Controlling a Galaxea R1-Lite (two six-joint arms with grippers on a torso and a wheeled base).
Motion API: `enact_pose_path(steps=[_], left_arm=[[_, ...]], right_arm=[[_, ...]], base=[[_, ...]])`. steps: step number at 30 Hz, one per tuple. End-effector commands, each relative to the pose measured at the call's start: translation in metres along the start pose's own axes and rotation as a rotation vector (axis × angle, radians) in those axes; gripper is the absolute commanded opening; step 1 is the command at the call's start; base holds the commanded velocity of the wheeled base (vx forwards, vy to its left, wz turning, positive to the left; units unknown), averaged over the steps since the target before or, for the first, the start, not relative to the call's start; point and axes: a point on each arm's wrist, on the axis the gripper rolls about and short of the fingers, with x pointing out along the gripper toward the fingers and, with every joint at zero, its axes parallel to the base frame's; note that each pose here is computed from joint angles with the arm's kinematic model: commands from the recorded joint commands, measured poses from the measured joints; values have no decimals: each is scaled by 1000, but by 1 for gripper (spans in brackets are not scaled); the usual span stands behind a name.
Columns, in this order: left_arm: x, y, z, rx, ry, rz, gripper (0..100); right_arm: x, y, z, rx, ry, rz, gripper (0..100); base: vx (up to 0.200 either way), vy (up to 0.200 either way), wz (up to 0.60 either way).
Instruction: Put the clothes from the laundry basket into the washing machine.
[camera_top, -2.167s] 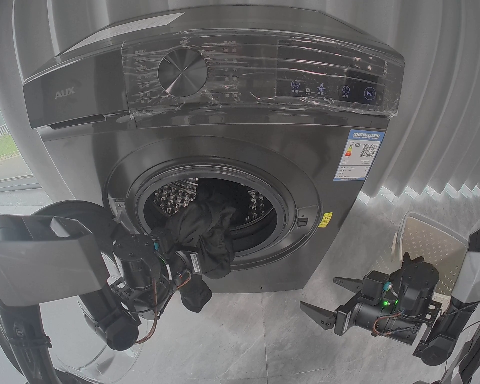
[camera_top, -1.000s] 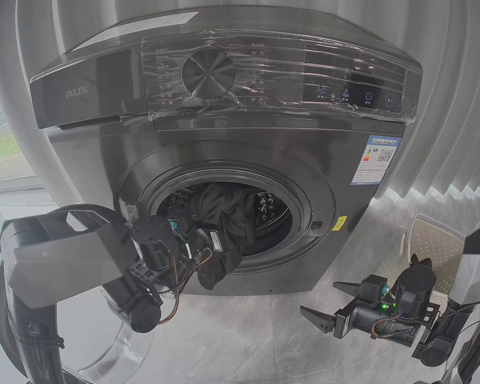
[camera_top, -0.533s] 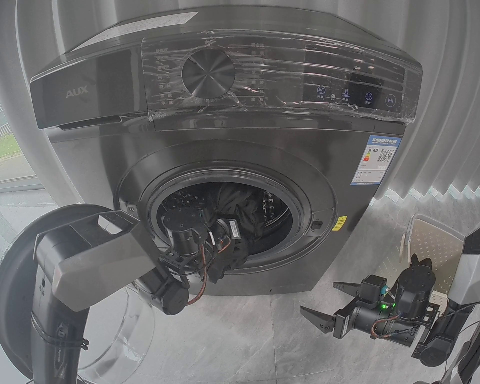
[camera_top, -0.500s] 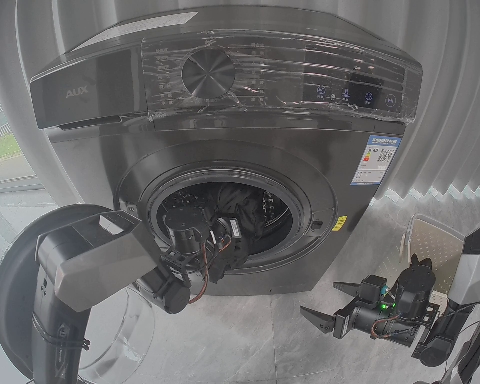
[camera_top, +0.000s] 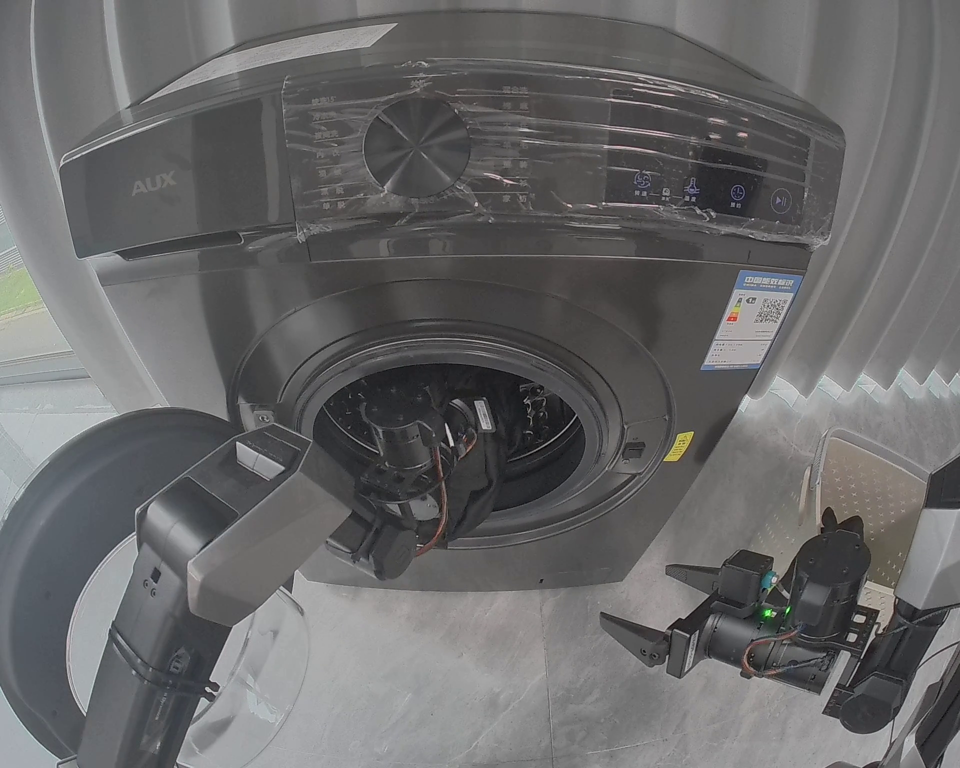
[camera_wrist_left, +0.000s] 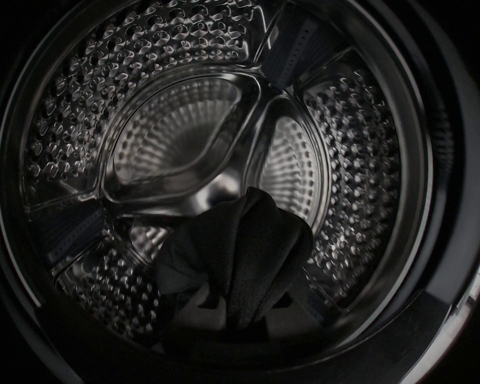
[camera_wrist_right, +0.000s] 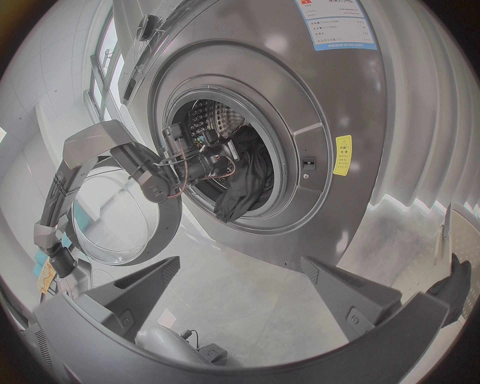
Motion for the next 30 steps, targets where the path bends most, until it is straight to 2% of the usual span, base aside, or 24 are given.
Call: enact_pose_path(steps=[1,5,17,18,24,27,30], left_arm=[[39,24,-19,23,-81,79,0],[47,25,-11,18,-108,91,0],[47,28,-9,26,-100,95,0],[47,28,-11,27,-97,95,100],[44,24,-13,25,-91,88,100],[31,10,-9,38,-26,68,100],[16,8,-9,63,64,67,100]], right_arm=[[0,0,0,0,1,0,100],[0,-1,0,1,1,-1,100],[0,0,0,0,1,0,100],[0,0,0,0,1,0,100],[0,0,-1,0,3,0,100],[0,-1,0,1,1,-3,100],[0,-1,0,-1,1,-1,100]], base=[[0,0,0],[0,0,0],[0,0,0],[0,0,0],[0,0,0],[0,0,0],[0,0,0]])
